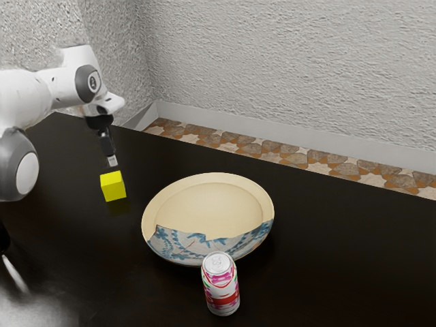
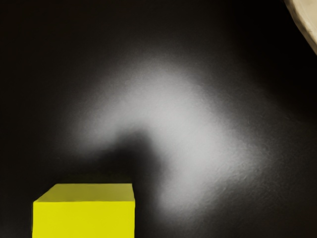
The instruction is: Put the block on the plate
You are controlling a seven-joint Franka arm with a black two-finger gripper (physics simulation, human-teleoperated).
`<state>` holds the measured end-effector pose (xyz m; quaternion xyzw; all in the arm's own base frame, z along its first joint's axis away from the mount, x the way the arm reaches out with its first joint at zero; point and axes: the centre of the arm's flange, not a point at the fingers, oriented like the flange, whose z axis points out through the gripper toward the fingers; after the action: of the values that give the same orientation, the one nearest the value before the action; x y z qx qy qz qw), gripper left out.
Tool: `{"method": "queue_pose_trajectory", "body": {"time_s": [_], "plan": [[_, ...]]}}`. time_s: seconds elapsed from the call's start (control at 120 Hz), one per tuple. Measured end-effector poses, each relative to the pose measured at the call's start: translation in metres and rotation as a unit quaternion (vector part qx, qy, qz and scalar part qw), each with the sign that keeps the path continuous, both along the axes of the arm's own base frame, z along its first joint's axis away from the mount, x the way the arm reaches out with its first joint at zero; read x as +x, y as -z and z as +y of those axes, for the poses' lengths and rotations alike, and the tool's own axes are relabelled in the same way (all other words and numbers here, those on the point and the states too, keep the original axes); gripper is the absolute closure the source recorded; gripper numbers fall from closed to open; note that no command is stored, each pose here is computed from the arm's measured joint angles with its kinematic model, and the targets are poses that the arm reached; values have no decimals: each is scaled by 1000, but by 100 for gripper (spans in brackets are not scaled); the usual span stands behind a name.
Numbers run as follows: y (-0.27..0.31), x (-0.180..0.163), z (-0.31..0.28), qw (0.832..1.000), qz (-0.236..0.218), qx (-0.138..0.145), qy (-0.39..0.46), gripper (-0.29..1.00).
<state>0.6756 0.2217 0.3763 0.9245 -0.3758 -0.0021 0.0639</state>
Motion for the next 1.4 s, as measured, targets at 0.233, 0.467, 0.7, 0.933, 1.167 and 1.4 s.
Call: {"method": "queue_pose_trajectory", "body": {"time_s": [0.233, 0.467, 0.7, 0.933, 1.167, 1.4], "plan": [[19, 39, -9, 999, 5, -9, 30, 0], [38, 42, 4, 999, 16, -35, 32, 0], [44, 22, 53, 999, 19, -50, 7, 0], [36, 17, 41, 998, 23, -49, 29, 0], [27, 7, 38, 999, 28, -8, 46, 0], [38, 10, 38, 997, 44, 34, 56, 0]]}}
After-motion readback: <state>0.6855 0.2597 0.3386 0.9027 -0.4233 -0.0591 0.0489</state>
